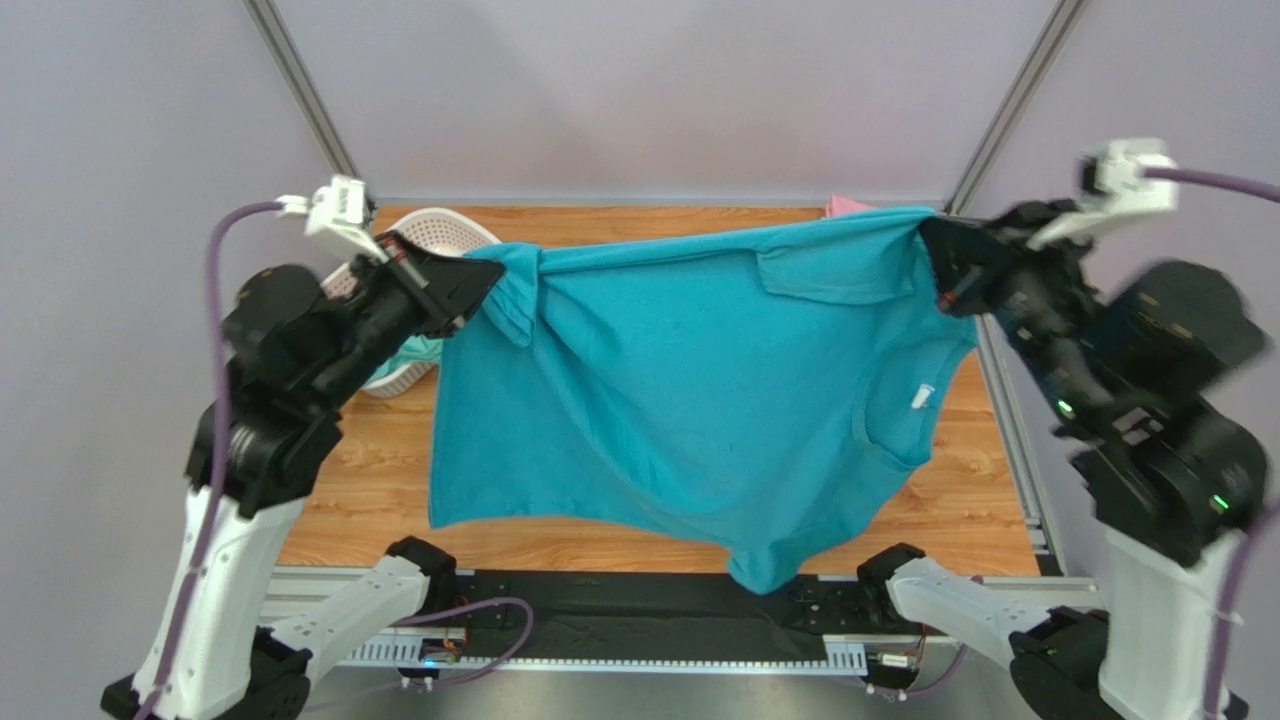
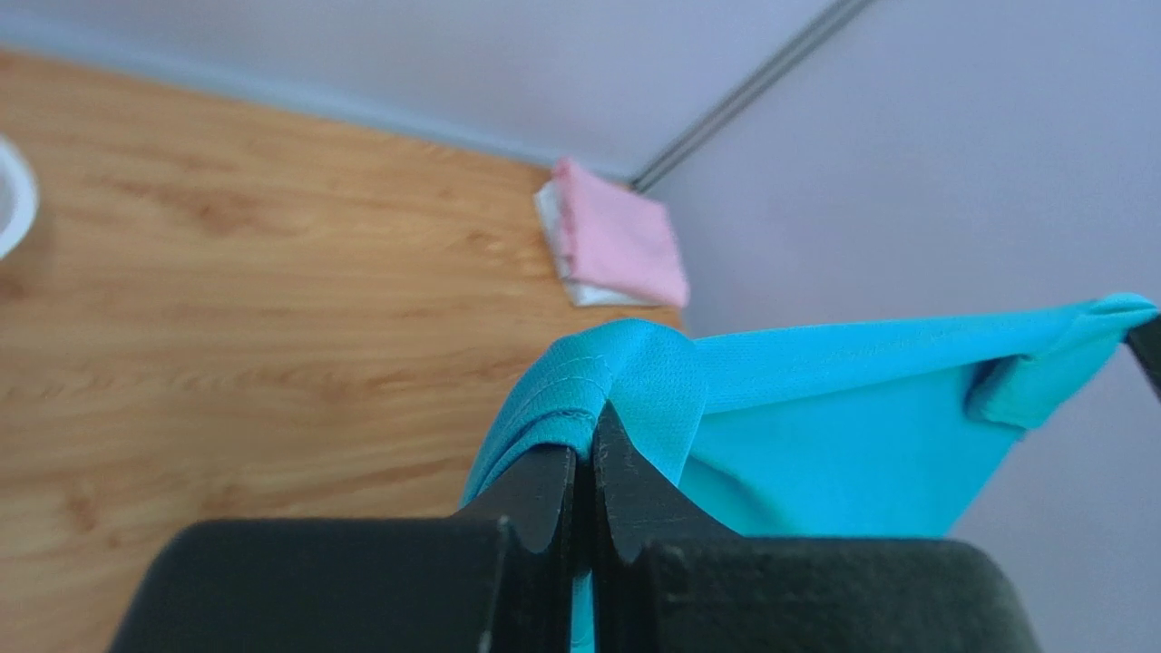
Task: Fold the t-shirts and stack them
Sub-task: Flatten the tshirt out
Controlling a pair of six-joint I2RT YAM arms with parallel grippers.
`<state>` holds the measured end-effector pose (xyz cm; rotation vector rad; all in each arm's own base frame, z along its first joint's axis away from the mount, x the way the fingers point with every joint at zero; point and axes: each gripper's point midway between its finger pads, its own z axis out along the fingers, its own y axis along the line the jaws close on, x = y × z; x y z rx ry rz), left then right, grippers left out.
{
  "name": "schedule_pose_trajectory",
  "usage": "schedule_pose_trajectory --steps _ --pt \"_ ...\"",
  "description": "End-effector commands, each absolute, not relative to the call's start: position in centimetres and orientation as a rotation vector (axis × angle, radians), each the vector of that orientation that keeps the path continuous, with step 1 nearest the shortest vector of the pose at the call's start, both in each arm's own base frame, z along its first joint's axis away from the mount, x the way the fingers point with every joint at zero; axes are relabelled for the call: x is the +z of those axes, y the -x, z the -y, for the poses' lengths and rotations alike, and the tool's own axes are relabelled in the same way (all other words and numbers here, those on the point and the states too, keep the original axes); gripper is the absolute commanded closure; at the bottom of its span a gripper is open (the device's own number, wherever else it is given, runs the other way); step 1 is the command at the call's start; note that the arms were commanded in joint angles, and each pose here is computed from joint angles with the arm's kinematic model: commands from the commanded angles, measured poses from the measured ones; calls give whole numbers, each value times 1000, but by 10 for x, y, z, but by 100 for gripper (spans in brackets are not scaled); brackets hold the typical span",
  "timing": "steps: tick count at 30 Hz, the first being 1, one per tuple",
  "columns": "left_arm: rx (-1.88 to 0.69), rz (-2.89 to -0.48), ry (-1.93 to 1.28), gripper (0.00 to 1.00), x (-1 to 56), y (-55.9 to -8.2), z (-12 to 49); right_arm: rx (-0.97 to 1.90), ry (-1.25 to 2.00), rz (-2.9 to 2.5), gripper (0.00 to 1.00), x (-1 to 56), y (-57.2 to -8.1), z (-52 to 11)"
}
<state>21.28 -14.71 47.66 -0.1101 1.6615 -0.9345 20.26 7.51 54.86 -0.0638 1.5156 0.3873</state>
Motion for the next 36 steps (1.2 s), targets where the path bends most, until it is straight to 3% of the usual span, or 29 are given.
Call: schedule_pose_trajectory --steps 1,3,4,5,7,8,10,12,13,14,15,17,22,28,36 --pt "-646 -1905 347 100 386 -275 130 27 -68 -1691 100 483 -287 -54" --pt "-504 -2034 438 96 329 -303 127 55 -64 -1760 100 450 -333 -59" --pt "-425 -2051 481 86 312 -313 120 64 -48 -1844 100 411 -352 -61" --pt "-344 -2134 518 65 276 -328 118 85 -108 -1837 100 401 -374 -51" --pt "-267 -2204 551 56 246 -342 114 151 -66 -1960 100 342 -413 -62" --pt "-207 -2259 575 25 222 -353 109 159 -61 -1991 100 316 -431 -61" --pt "-156 -2311 598 1 204 -361 105 152 -11 -2112 83 260 -457 -67" --pt "-104 -2360 607 0 190 -366 103 139 -5 -2188 65 237 -465 -68" --pt "-103 -2374 607 0 188 -365 104 138 -16 -2247 46 216 -469 -69" --pt "-109 -2390 608 0 183 -362 105 106 -51 -2284 35 208 -466 -64" --pt "-138 -2405 606 0 181 -358 109 100 -78 -2304 10 202 -463 -63" --pt "-162 -2428 599 0 173 -347 111 87 -130 -2332 0 192 -448 -58" --pt "-215 -2505 516 0 151 -309 131 195 -281 -2343 0 188 -397 -64" --pt "-362 -2576 317 0 134 -294 186 345 -332 -2450 0 130 -339 -80" --pt "-378 -2709 272 0 86 -309 219 355 -300 -2555 0 86 -322 -85"
